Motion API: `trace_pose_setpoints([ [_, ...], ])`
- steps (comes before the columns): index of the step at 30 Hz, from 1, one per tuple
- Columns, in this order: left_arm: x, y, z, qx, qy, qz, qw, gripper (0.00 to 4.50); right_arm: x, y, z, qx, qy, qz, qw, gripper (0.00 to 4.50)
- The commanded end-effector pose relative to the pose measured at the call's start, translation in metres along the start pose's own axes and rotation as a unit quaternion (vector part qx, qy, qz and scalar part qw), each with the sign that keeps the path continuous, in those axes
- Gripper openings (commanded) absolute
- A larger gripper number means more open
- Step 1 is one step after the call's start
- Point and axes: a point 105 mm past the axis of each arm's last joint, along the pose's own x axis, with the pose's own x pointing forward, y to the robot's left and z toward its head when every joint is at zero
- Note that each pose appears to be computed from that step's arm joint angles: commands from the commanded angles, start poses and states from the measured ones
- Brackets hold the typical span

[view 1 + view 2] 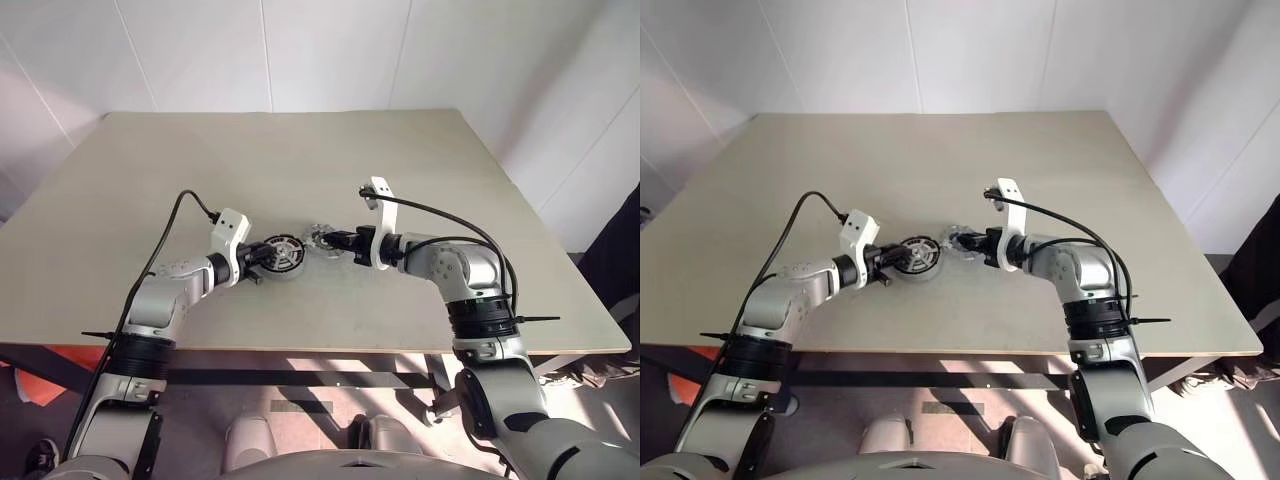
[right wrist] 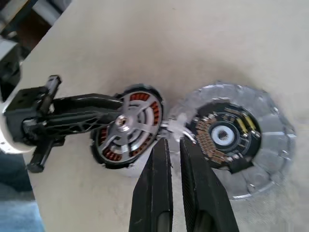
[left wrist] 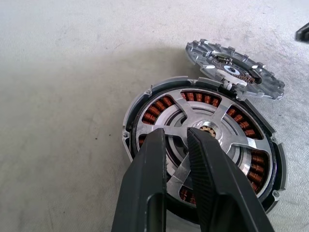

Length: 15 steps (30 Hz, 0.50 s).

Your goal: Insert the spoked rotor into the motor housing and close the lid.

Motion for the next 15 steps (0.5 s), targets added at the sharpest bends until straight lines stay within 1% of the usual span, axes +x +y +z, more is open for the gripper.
trace_pose_setpoints([
  [1,-0.004,-0.001,0.014,0.011,-0.022,0.0,1.0,0.78,-0.009,-0.011,0.016,0.095,-0.025,-0.016,0.995,0.37],
  [3,-0.003,-0.001,0.013,0.011,-0.021,0.0,1.0,0.78,-0.012,-0.017,0.018,0.15,-0.034,-0.019,0.988,0.37],
  [6,-0.003,-0.002,0.011,0.012,-0.018,-0.001,1.0,0.78,-0.017,-0.02,0.022,0.222,-0.048,-0.008,0.974,0.97],
  [9,-0.003,-0.001,0.01,0.013,-0.016,0.0,1.0,0.78,-0.017,-0.024,0.016,0.279,-0.036,-0.021,0.959,1.94],
  [12,-0.003,0.0,0.01,0.015,-0.013,0.0,1.0,0.78,-0.014,-0.022,0.006,0.313,-0.019,-0.022,0.949,2.96],
  [15,-0.003,0.001,0.009,0.018,-0.01,0.001,1.0,0.78,-0.012,-0.018,-0.009,0.319,0.006,-0.029,0.947,2.96],
])
